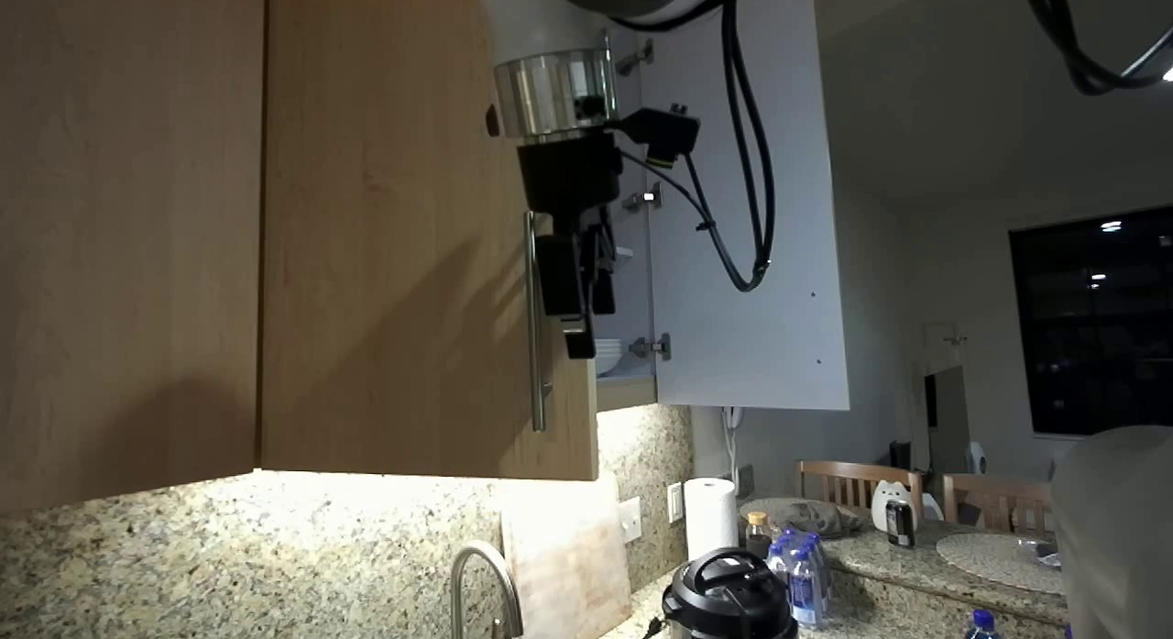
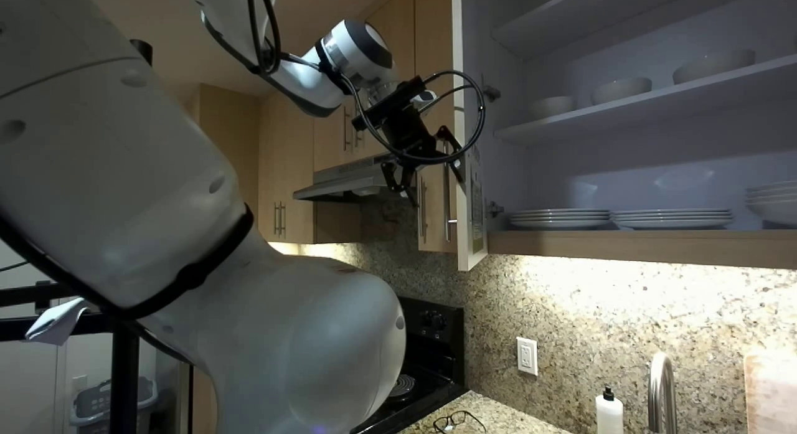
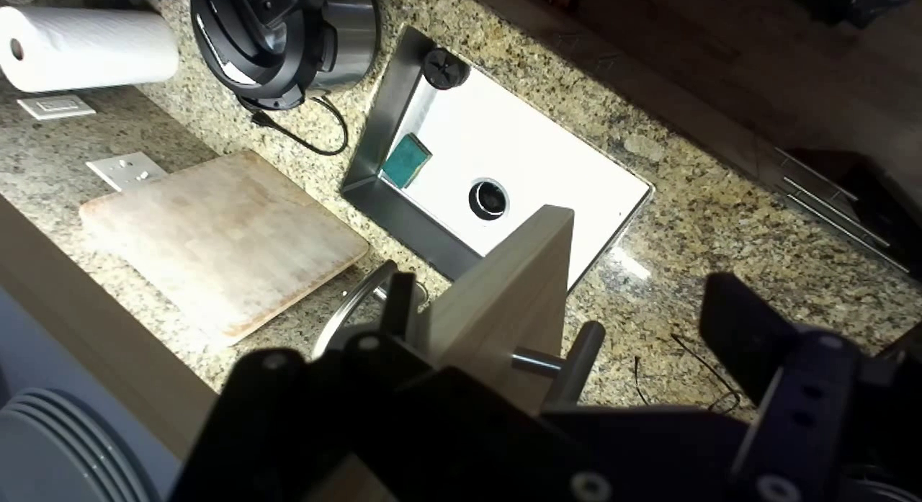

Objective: Close the top left cabinet door

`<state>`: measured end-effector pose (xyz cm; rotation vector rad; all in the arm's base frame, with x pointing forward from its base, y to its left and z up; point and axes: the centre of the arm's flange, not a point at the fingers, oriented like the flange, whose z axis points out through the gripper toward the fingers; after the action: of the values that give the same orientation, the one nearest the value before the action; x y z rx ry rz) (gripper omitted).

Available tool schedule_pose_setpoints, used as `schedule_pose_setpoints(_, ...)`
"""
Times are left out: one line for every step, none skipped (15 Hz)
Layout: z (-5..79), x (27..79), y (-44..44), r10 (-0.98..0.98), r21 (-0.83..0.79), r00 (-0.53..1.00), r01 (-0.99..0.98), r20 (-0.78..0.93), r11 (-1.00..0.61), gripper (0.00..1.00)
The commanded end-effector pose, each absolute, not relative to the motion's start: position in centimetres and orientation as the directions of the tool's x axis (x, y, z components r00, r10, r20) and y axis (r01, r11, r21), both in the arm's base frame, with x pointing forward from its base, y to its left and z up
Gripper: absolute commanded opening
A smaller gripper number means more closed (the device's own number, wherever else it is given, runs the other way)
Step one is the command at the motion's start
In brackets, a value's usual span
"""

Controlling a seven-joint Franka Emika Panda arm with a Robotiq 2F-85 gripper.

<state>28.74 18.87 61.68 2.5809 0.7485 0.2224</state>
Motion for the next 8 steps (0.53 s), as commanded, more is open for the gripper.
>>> schedule_pose_setpoints(64.8,34.4,14.8,0.444,0.357,0.894,0.398,0.055,-0.845,1.00)
schedule_pose_setpoints(65.5,35.3,13.7,0.414,0.336,0.908,0.369,0.071,-0.867,1.00)
schedule_pose_setpoints(66.4,36.6,12.2,0.376,0.300,0.923,0.336,0.084,-0.893,1.00)
schedule_pose_setpoints(67.3,37.8,10.9,0.340,0.271,0.934,0.301,0.113,-0.914,1.00)
schedule_pose_setpoints(67.5,38.3,10.2,0.301,0.241,0.943,0.263,0.140,-0.934,1.00)
schedule_pose_setpoints(67.7,38.6,9.6,0.272,0.217,0.948,0.234,0.167,-0.948,1.00)
schedule_pose_setpoints(68.2,38.9,9.2,0.254,0.193,0.949,0.218,0.187,-0.957,1.00)
schedule_pose_setpoints(68.2,39.2,9.5,0.238,0.184,0.950,0.201,0.203,-0.962,1.00)
